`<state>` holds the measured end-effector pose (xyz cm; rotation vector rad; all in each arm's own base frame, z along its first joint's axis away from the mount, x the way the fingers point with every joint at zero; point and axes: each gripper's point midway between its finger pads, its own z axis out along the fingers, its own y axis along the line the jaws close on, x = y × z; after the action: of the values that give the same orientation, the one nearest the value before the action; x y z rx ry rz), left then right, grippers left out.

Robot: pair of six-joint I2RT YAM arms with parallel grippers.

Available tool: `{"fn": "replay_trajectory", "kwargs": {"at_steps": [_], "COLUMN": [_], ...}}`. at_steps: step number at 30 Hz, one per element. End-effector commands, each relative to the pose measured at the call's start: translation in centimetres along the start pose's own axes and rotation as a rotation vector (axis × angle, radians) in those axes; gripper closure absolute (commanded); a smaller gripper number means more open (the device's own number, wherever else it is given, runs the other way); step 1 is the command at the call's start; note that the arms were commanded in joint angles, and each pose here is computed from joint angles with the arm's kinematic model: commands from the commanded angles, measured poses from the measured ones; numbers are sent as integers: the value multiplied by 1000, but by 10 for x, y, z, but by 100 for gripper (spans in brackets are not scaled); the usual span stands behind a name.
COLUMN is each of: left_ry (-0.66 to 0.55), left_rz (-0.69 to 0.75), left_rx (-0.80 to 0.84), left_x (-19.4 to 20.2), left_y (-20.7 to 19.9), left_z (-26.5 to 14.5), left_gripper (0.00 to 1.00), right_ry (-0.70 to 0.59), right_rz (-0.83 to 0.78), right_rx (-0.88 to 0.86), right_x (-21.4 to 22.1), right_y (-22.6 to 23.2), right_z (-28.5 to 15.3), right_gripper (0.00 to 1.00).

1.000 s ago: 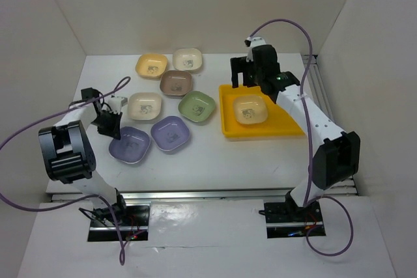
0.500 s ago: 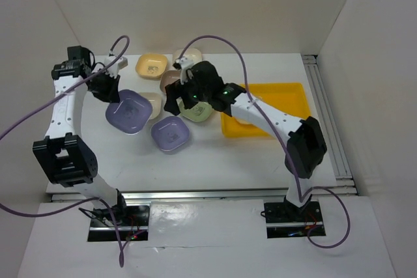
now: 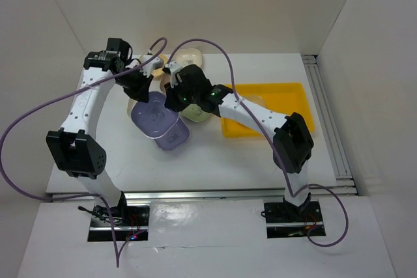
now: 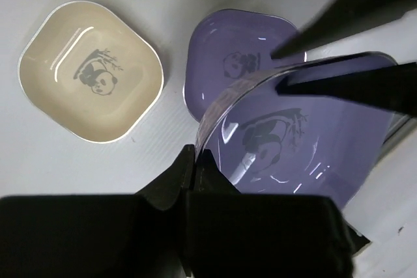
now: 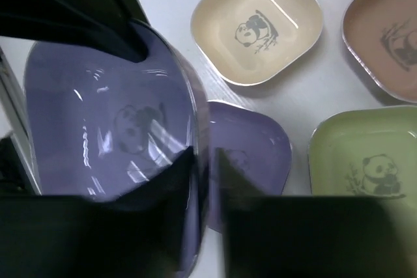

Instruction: Place the plates into the plastic bin on the countertop

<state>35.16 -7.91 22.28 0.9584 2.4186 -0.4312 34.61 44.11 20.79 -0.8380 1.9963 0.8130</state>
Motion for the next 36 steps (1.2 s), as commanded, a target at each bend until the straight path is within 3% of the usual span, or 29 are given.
{"fn": "replay_trajectory", "kwargs": {"at_steps": [1,2,3,6,12,19,25,36], "left_ry": [-46,-50,-75,-93,-167,-59,68,162], "left_rz": [-27,-45,-41,-86,-158,-199,-224,-265], "left_rx": [-3,-15,-31,-97,-176,-87,-97,-132], "left_x": [-18,-19,-26,-33,-28,16,63,106], "left_y": [1,2,6,18,21,-14,-29,-29], "left_z": [-6,-6,-8,-11,-8,40,79,99], "left_gripper": [88,70,57,0,0,0,0,0], "right_ry": [-71,-72,-74,-100,-116,-98,-8,66], "right_rz": [-31,-43,-42,-26,72,234,299,341], "right_rx": [88,107,120,212,453,752,832,821], "right_x": [-26,-28,-30,-36,-24,23,63,111], "right_y": [-10,-14,-15,-40,-134,-260,-303,-318], "right_z": [-2,-3,-8,-32,-115,-220,-234,-213], "right_gripper": [87,100,100,100,100,100,100,100]}}
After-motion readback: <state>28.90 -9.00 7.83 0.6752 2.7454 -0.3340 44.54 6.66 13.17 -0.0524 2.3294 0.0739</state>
